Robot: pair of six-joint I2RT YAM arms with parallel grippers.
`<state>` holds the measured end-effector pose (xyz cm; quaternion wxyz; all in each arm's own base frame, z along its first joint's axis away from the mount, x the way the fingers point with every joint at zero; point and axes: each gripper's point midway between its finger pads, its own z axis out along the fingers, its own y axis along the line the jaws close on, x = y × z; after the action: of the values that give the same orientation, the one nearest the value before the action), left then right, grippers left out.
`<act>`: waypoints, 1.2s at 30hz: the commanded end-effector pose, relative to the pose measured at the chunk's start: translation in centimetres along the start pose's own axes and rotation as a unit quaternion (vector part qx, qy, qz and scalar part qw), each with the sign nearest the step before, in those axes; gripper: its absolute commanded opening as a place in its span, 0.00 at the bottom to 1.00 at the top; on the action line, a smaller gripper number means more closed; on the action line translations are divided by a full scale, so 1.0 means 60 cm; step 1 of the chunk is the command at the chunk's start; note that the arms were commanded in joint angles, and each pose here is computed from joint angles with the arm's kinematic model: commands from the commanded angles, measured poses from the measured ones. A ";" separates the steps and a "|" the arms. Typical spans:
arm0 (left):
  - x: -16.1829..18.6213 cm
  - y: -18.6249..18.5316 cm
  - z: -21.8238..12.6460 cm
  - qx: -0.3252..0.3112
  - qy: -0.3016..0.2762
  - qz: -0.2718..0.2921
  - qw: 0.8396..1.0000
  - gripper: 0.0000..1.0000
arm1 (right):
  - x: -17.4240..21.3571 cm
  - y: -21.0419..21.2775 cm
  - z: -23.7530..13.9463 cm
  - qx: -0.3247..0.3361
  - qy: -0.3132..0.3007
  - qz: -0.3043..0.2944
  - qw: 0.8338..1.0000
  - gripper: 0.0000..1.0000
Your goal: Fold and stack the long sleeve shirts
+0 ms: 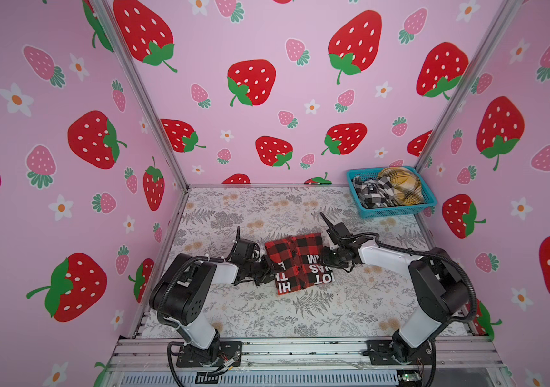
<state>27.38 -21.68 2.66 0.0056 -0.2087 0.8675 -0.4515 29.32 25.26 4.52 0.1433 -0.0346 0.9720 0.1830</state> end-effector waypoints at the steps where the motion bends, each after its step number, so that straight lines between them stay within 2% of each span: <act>1: 0.005 0.057 -0.026 -0.087 -0.018 -0.059 0.994 0.50 | -0.052 0.001 -0.017 0.022 -0.023 -0.019 0.999 0.58; 3: -0.021 0.021 -0.057 -0.106 -0.045 -0.022 0.993 0.59 | -0.078 0.001 -0.016 0.009 -0.029 -0.014 0.999 0.61; 5: -0.059 -0.011 -0.084 -0.126 -0.071 0.009 0.989 0.64 | -0.098 0.015 -0.005 -0.033 -0.025 -0.015 0.999 0.63; 8: -0.108 -0.037 -0.089 -0.132 -0.081 0.018 0.988 0.64 | -0.112 0.022 0.023 -0.055 -0.004 -0.018 0.998 0.62; 11: -0.141 -0.032 -0.072 -0.152 -0.071 0.008 0.986 0.63 | -0.114 0.031 0.047 -0.070 0.010 -0.021 0.997 0.58; 16: -0.169 -0.010 -0.045 -0.175 -0.063 -0.011 0.982 0.58 | -0.130 0.054 0.052 -0.106 -0.005 -0.022 0.994 0.52; 19: -0.178 -0.007 -0.034 -0.171 -0.062 -0.015 0.983 0.49 | -0.139 0.064 0.050 -0.116 -0.014 -0.027 0.993 0.42; 21: -0.181 -0.014 -0.029 -0.162 -0.059 -0.015 0.985 0.40 | -0.139 0.066 0.051 -0.114 -0.014 -0.032 0.993 0.28; 26: -0.178 -0.054 -0.033 -0.117 -0.064 -0.007 0.991 0.08 | -0.138 0.065 0.027 -0.105 -0.033 -0.030 0.993 0.01; 28: -0.169 -0.070 -0.047 -0.107 -0.073 0.003 0.992 0.00 | -0.136 0.064 0.006 -0.103 -0.052 -0.024 0.993 0.00; 31: -0.154 -0.074 -0.076 -0.101 -0.093 0.008 0.991 0.00 | -0.124 0.066 -0.020 -0.098 -0.068 -0.021 0.993 0.00; 36: -0.128 -0.010 -0.094 -0.118 -0.114 -0.025 0.986 0.00 | -0.087 0.072 -0.001 -0.089 -0.049 -0.028 0.994 0.00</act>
<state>34.99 -16.06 7.52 0.0838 -0.2470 0.9028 -0.3418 34.64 29.23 9.30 0.2047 -0.0709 0.9350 0.2807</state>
